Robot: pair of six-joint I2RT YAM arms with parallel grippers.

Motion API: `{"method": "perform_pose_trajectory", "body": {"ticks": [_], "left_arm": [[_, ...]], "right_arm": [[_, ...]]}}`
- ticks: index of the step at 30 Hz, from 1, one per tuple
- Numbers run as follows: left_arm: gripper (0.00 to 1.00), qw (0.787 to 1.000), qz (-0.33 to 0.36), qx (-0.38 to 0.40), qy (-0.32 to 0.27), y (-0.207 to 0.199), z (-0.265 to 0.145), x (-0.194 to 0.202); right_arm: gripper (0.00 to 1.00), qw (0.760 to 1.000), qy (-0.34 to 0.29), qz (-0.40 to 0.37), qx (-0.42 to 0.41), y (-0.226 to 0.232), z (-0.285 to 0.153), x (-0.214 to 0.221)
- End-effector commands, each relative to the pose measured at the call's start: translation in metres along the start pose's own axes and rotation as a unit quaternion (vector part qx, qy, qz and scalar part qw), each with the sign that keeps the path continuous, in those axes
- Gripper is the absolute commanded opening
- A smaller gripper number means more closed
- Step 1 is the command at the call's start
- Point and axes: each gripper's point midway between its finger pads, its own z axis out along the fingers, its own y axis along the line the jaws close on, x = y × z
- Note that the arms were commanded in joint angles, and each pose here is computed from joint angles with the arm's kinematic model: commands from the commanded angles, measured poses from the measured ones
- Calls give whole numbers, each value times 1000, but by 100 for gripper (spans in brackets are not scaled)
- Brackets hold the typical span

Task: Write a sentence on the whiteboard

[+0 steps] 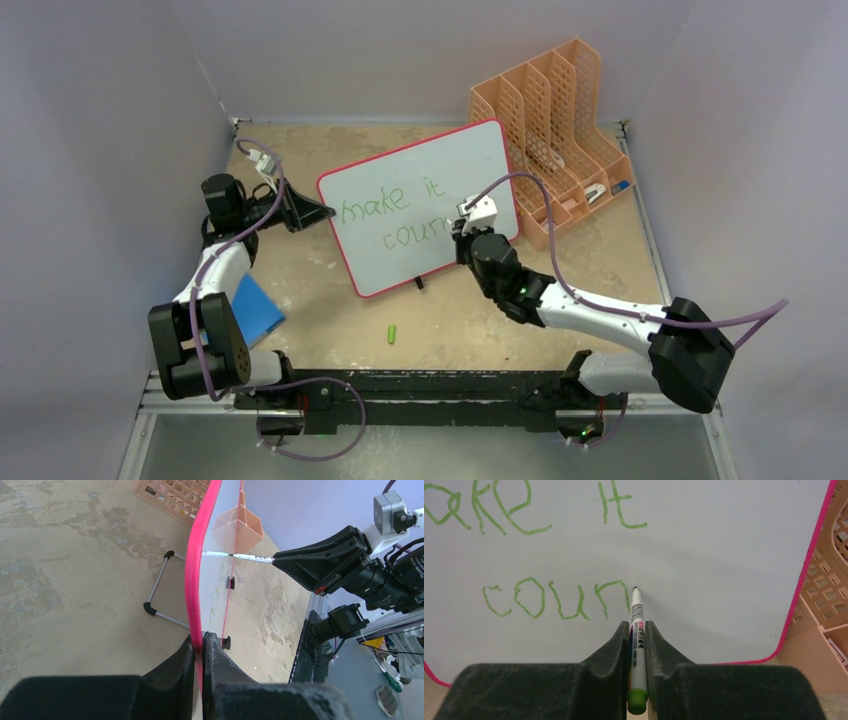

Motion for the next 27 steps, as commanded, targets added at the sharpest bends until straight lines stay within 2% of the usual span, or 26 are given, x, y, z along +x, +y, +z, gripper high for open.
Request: {"method": "perform_pose_trajectory", "body": {"ticks": [1,15,27], "left_arm": [[0,999,40,4,-1,-5,3,-6],[0,999,41,3,-1,-5,3,-6],[0,999,41,3,-1,-5,3,-6]], "right_arm": [[0,999,-24,8,34,-14,3,-16],[0,998,-26,15,56,-28,2,-19],[0,998,-55,26,3,-13,-6,-43]]}}
